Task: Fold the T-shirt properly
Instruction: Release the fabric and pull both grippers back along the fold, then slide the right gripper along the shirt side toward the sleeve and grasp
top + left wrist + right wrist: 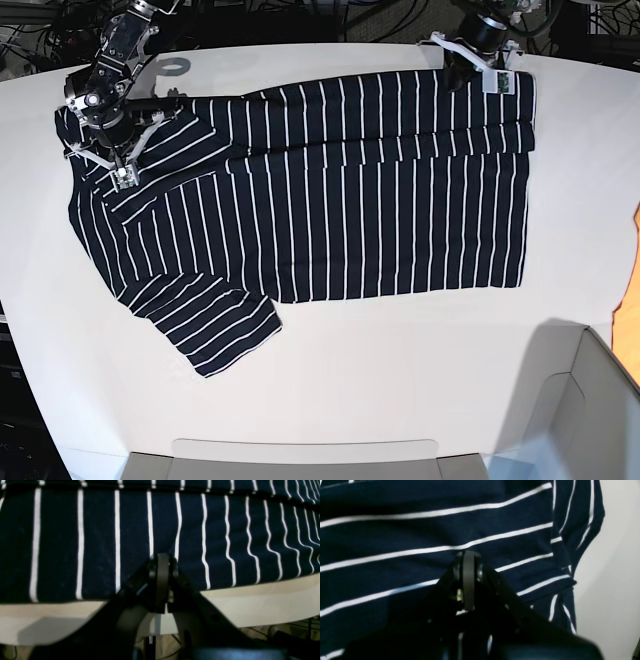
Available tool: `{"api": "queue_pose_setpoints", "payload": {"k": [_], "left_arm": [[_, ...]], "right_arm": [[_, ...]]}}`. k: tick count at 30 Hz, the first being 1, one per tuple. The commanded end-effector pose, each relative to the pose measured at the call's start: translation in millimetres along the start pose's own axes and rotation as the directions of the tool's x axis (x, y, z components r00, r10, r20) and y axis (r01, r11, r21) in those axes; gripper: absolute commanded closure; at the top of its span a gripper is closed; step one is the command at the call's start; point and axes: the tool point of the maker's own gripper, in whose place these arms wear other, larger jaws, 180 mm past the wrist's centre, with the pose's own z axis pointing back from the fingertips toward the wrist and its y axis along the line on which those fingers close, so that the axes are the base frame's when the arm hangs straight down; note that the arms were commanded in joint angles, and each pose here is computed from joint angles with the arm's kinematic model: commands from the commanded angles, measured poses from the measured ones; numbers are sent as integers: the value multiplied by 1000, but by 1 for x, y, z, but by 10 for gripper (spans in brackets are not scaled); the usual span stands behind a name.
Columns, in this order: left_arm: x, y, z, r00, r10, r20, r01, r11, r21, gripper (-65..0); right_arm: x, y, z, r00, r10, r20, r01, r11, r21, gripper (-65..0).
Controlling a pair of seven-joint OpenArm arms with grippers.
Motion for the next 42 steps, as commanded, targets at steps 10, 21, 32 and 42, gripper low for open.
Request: {"api": "queue_pose_setpoints", "payload": {"k": [10,21,32,42], "left_arm": [[14,-28,22,994,-47,-97,43,998,-45,0],[55,-6,34,998,-50,-47,51,998,21,0],[117,-15,12,996,-81,31,81,997,-1,0],[144,-30,1,998,-40,56,41,999,-30,0]], "right_arm": [[1,-23,29,998,-67,-6,66,994,-86,0],[56,-41,44,989,-70,132,91,983,-158,0],[138,-81,32,966,-65,252,124,966,-226,0],[152,-107,-66,992,-100,71,106,991,-78,0]]}}
